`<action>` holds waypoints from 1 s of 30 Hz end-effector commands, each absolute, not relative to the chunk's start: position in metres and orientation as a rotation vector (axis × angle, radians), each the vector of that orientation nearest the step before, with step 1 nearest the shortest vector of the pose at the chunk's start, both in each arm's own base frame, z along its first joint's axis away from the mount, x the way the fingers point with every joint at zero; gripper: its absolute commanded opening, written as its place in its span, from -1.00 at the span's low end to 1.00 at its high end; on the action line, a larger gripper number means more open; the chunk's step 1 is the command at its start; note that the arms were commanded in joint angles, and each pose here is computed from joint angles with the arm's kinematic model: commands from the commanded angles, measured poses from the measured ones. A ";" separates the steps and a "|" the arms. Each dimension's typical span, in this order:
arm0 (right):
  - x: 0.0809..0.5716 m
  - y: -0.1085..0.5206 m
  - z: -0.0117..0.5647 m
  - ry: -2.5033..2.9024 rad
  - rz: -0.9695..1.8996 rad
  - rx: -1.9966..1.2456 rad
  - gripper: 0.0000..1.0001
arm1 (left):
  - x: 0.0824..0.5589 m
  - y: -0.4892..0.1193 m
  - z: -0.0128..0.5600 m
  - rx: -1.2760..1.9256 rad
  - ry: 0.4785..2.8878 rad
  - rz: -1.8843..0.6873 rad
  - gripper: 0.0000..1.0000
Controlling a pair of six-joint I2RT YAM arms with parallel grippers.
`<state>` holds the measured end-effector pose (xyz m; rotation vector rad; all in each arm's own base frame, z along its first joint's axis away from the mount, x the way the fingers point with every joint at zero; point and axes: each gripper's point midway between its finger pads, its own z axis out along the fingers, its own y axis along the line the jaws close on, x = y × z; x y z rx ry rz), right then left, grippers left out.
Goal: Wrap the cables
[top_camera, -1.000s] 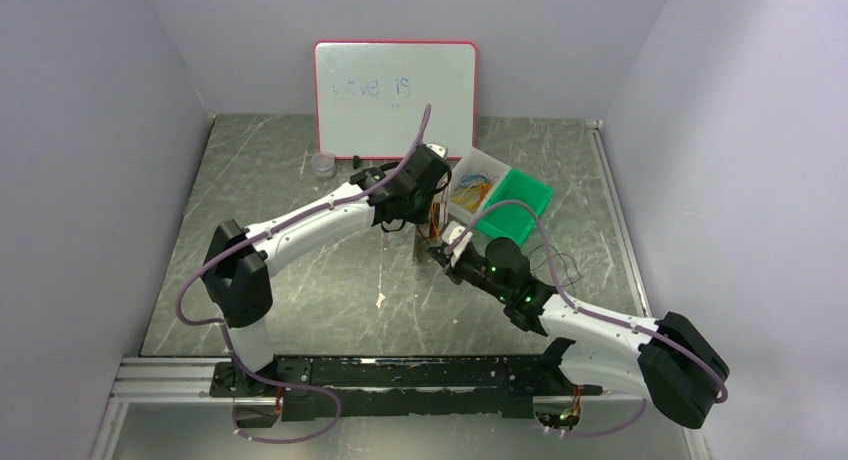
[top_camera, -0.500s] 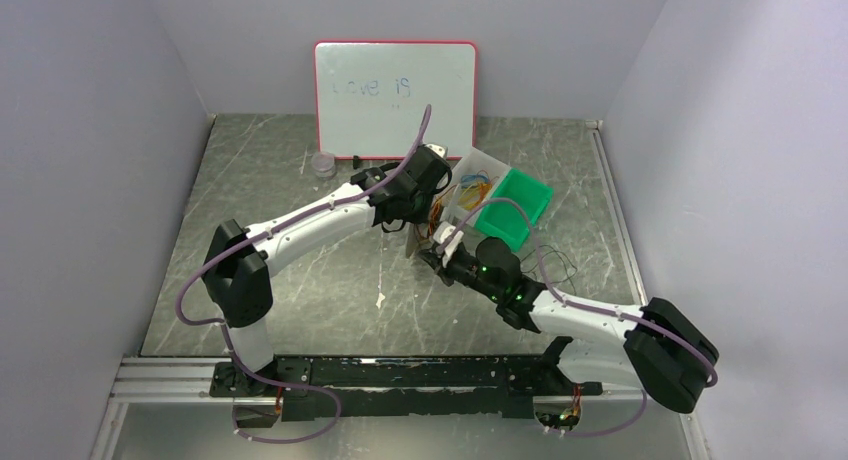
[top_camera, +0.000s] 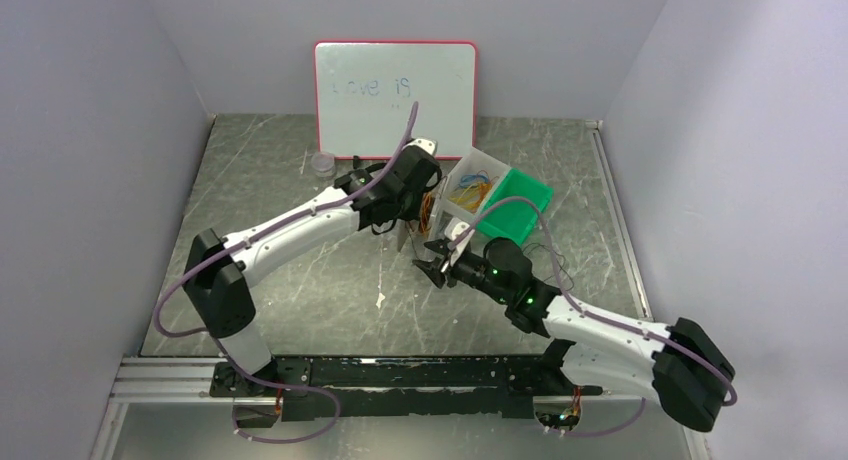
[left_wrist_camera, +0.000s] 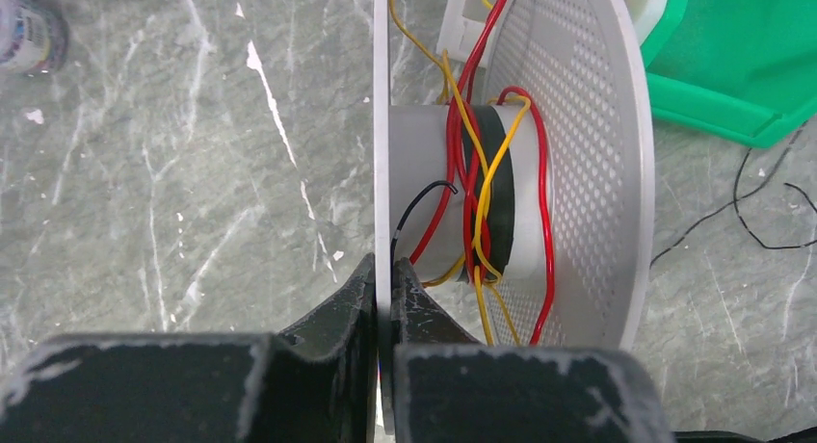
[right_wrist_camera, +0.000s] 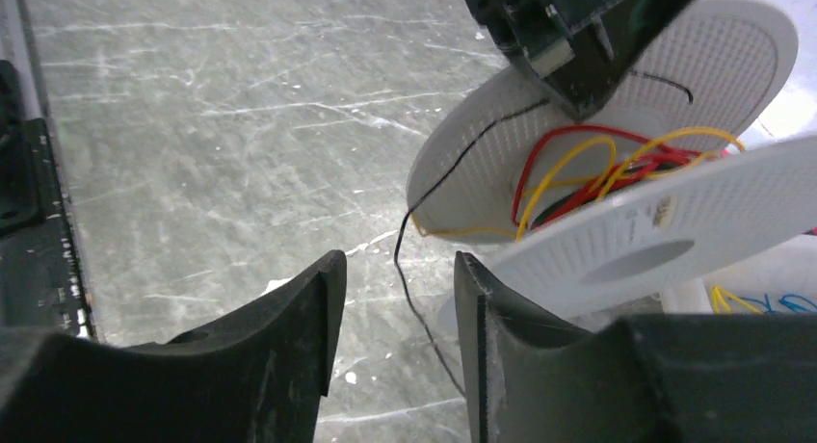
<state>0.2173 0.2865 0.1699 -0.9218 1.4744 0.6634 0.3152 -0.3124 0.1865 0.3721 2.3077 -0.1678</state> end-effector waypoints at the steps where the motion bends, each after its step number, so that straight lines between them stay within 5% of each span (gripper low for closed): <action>1: 0.203 0.283 0.188 1.494 0.725 -0.911 0.01 | 0.326 -0.303 0.239 0.278 2.153 -0.237 -0.86; 30: 0.180 0.260 0.111 1.949 0.891 -0.602 0.27 | 0.292 -0.218 0.310 0.139 1.922 -0.442 -0.86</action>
